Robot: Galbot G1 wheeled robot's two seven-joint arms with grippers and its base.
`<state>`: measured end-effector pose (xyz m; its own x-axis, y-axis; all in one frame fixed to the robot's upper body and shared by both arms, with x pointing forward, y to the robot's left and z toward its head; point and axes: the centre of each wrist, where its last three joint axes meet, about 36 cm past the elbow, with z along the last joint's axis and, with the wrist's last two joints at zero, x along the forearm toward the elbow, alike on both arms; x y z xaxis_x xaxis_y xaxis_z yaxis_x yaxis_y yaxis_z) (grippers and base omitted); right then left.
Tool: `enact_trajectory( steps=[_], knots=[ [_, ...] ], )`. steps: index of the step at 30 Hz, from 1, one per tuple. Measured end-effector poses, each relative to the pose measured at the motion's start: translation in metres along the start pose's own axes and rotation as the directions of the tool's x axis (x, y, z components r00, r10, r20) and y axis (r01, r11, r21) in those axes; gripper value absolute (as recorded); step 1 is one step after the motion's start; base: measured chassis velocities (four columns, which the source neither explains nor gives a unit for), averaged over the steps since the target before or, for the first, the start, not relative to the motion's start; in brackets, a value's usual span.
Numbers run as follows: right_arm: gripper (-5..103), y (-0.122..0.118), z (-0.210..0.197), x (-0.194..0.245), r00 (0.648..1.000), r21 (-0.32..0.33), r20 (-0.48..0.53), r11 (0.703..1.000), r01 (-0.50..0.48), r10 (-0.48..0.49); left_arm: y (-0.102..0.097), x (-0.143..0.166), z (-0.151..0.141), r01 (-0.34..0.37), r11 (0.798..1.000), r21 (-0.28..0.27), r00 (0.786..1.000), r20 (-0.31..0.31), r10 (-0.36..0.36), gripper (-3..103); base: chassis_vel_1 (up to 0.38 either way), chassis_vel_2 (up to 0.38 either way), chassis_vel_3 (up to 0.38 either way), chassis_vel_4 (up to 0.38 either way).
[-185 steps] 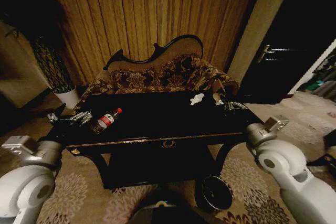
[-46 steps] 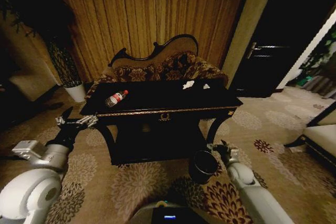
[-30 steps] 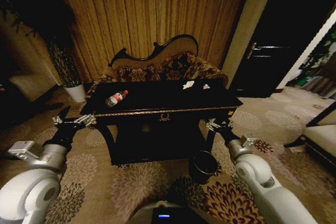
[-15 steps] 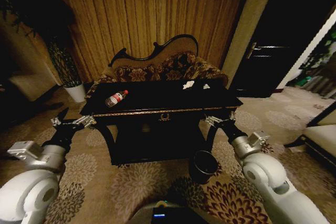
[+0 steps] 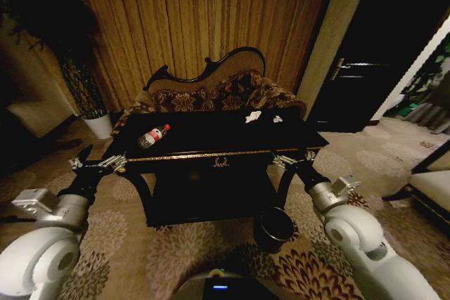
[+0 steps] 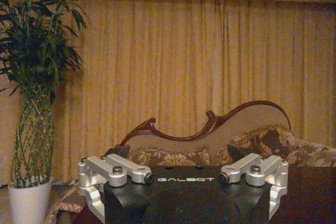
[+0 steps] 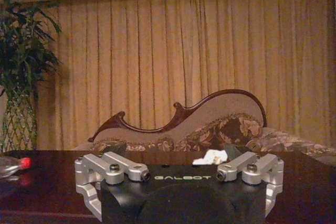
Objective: Move to the front of the table and place the trash on the table into the trash bin.
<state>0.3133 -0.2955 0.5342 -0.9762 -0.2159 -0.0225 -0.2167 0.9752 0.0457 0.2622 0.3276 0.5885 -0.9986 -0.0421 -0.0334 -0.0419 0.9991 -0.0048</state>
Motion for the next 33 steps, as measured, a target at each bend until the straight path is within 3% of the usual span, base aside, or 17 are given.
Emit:
enact_trajectory(
  steps=[14,24,27,32,33],
  knots=[
    [100,-0.007,0.011,-0.01,0.999,0.01,-0.027,0.999,-0.031,0.032,-0.001,-0.001,0.0,-0.005,1.0,0.001,1.0,0.0,0.005,100,-0.126,0.139,0.142,-0.137],
    [100,-0.037,0.011,-0.041,0.982,-0.012,-0.118,0.989,-0.148,0.146,0.001,0.0,-0.001,0.004,1.0,0.005,1.0,0.005,-0.004,100,0.0,0.0,0.0,0.0],
    [100,-0.062,0.009,-0.067,0.962,0.017,-0.187,0.979,-0.201,0.201,-0.002,-0.001,0.0,-0.009,1.0,0.009,1.0,0.001,0.009,100,0.0,0.0,0.0,0.0],
    [100,-0.083,0.002,-0.087,0.952,0.019,-0.223,0.978,-0.209,0.208,-0.002,-0.002,0.0,-0.015,1.0,0.003,1.0,-0.002,0.015,100,0.0,0.0,0.0,0.0],
    [100,-0.097,-0.004,-0.102,0.948,0.021,-0.231,0.976,-0.218,0.217,-0.003,-0.001,0.001,-0.019,1.0,-0.001,1.0,-0.007,0.019,100,0.0,0.0,0.0,0.0]
  ],
)
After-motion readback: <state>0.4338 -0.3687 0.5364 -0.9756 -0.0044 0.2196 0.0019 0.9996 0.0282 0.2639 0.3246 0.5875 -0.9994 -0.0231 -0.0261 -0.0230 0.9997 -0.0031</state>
